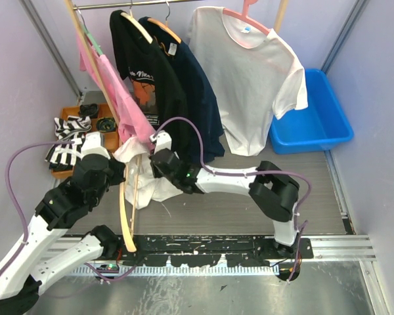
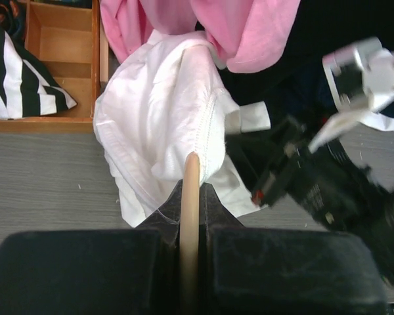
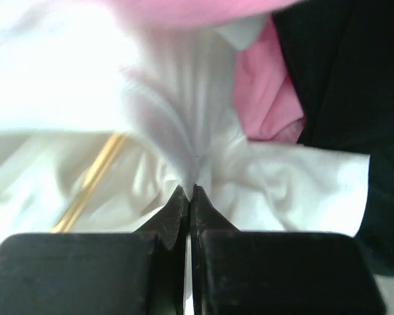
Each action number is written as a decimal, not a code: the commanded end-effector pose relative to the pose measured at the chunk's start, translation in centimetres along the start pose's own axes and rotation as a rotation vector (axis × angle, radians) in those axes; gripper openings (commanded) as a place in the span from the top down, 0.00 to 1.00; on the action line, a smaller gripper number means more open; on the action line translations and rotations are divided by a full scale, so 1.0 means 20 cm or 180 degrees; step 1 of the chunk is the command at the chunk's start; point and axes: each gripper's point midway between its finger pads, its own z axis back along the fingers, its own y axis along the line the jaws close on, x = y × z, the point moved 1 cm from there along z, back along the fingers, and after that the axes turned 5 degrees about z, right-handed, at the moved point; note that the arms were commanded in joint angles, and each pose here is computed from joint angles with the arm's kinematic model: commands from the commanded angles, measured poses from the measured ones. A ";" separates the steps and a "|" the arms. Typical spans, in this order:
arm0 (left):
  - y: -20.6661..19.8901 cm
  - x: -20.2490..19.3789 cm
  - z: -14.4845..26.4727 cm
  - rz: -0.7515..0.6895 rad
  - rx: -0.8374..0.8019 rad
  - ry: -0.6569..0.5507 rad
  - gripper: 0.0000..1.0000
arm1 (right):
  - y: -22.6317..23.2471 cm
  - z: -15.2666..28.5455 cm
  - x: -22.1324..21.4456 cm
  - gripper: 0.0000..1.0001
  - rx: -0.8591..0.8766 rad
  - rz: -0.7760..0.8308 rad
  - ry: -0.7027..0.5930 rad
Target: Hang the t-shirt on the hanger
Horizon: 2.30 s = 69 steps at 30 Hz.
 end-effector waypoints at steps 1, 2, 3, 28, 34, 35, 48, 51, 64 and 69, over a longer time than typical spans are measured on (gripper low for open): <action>-0.09 0.26 0.02 0.0286 -0.0085 -0.0558 1.00 | 0.12 0.29 0.23 0.99 0.0218 0.0006 -0.0328; -0.09 0.28 0.01 0.0291 -0.0066 -0.0586 1.00 | 0.13 0.33 0.22 0.99 0.0282 0.0012 -0.0304; -0.10 0.29 0.00 0.0286 -0.0049 -0.0603 1.00 | 0.15 0.37 0.22 0.99 0.0339 0.0015 -0.0294; -0.12 0.69 0.15 0.0629 0.0080 -0.1325 1.00 | 0.61 1.02 0.14 0.99 0.1527 0.0166 0.0045; -0.10 0.73 0.16 0.0680 0.0155 -0.1449 1.00 | 0.69 1.15 0.10 0.99 0.1584 0.0256 0.0035; -0.09 0.73 0.16 0.0687 0.0178 -0.1472 1.00 | 0.70 1.17 0.09 0.99 0.1593 0.0266 0.0036; -0.05 0.80 0.20 0.0817 0.0286 -0.1742 1.00 | 0.76 1.29 -0.19 0.99 0.1630 0.0403 0.0238; -0.05 0.80 0.19 0.0871 0.0283 -0.1770 1.00 | 0.74 1.27 -0.23 0.99 0.1574 0.0416 0.0238; -0.06 0.84 0.16 0.1105 0.0365 -0.1955 1.00 | 0.85 1.23 -0.38 0.99 0.1866 0.0526 0.0321; -0.03 0.82 0.14 0.1175 0.0426 -0.2109 1.00 | 0.89 1.31 -0.40 0.99 0.2098 0.0505 0.0369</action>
